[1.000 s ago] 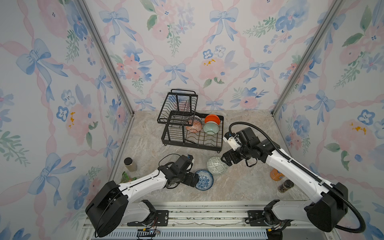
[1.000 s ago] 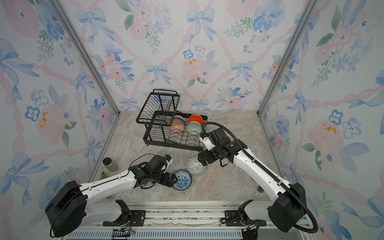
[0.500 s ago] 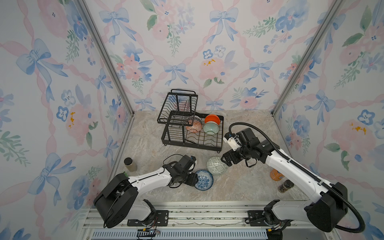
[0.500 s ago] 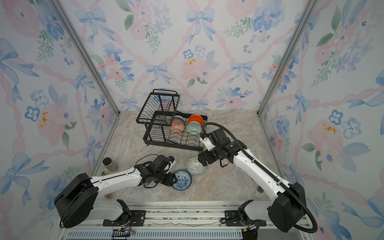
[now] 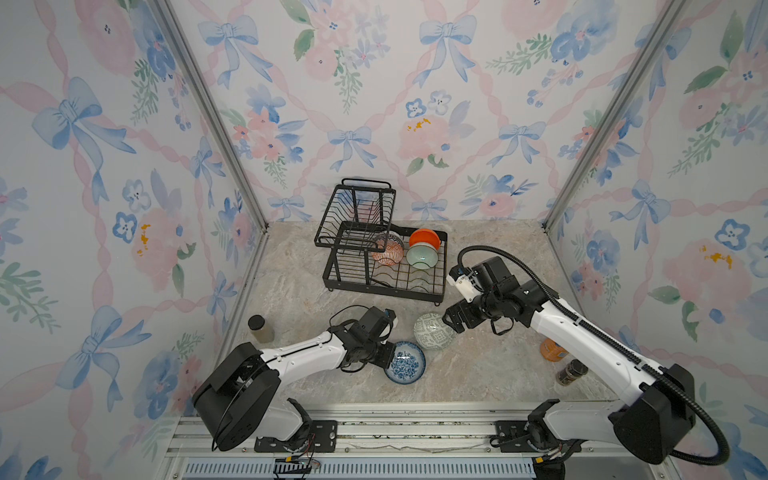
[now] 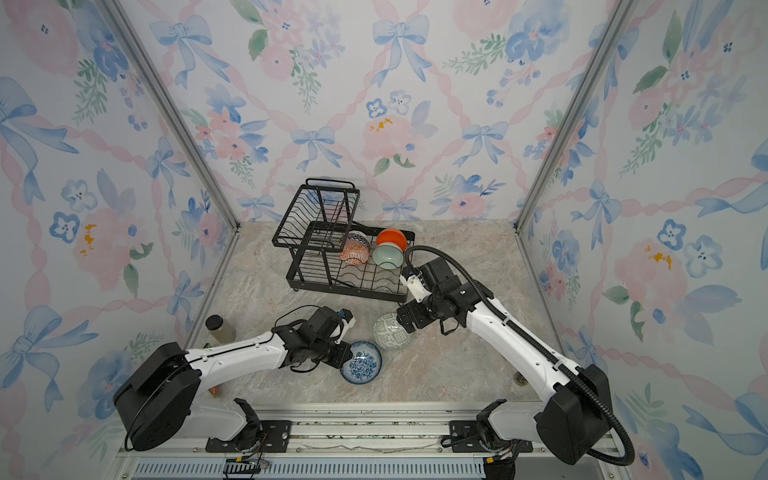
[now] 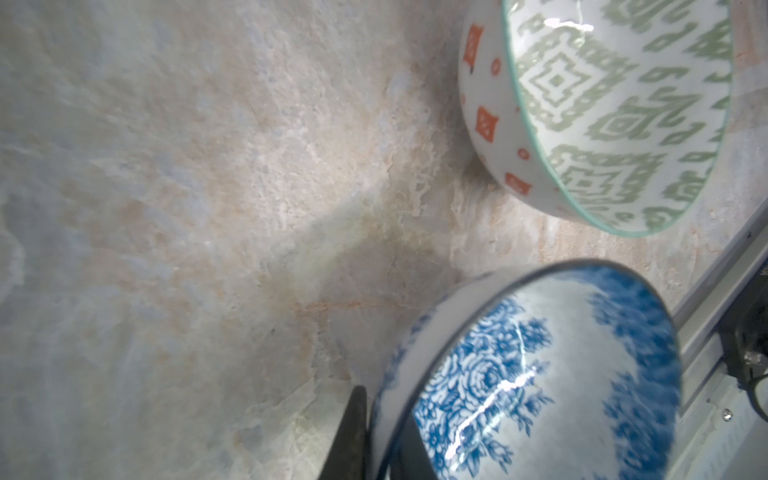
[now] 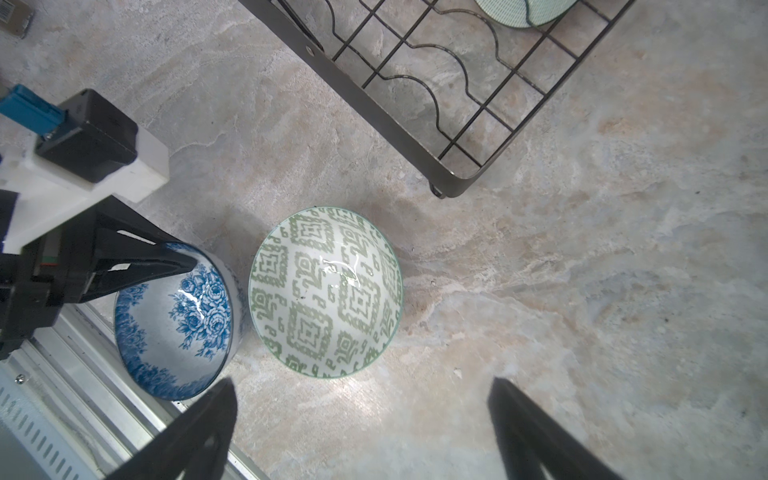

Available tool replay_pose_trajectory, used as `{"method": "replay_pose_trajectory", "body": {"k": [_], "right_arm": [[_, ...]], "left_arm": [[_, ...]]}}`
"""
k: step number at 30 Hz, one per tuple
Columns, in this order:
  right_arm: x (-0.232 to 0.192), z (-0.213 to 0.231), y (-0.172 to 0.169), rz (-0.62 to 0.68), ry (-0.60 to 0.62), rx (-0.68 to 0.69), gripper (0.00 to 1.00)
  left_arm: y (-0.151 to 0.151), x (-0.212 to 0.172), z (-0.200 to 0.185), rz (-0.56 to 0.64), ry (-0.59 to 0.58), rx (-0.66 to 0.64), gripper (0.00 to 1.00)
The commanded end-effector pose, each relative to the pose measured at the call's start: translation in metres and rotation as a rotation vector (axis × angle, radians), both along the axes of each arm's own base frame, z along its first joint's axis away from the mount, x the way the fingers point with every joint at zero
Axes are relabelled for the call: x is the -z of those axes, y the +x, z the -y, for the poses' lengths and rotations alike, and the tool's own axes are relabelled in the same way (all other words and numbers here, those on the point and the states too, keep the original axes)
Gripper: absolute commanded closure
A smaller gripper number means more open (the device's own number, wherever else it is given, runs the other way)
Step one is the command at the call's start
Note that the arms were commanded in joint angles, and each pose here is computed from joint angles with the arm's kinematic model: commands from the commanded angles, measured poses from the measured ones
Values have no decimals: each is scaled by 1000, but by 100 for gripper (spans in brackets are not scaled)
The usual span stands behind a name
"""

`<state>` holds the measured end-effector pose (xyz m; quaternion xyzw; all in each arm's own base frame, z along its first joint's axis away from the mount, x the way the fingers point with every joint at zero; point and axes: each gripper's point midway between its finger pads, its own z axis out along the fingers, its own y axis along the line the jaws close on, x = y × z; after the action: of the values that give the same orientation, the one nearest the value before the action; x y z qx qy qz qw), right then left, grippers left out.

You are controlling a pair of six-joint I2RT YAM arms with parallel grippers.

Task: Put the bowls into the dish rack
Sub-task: 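Pinch the blue floral bowl rim with the left gripper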

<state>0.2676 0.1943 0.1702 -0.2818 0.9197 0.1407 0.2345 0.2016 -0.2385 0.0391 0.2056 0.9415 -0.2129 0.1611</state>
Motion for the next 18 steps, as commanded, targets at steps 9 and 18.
{"method": "replay_pose_trajectory", "body": {"k": [9, 18], "right_arm": [[3, 7, -2, 2, -16, 11, 3], [3, 7, -2, 2, -19, 10, 3]], "left_arm": [[0, -4, 6, 7, -11, 30, 100], [7, -20, 4, 71, -23, 24, 100]]}}
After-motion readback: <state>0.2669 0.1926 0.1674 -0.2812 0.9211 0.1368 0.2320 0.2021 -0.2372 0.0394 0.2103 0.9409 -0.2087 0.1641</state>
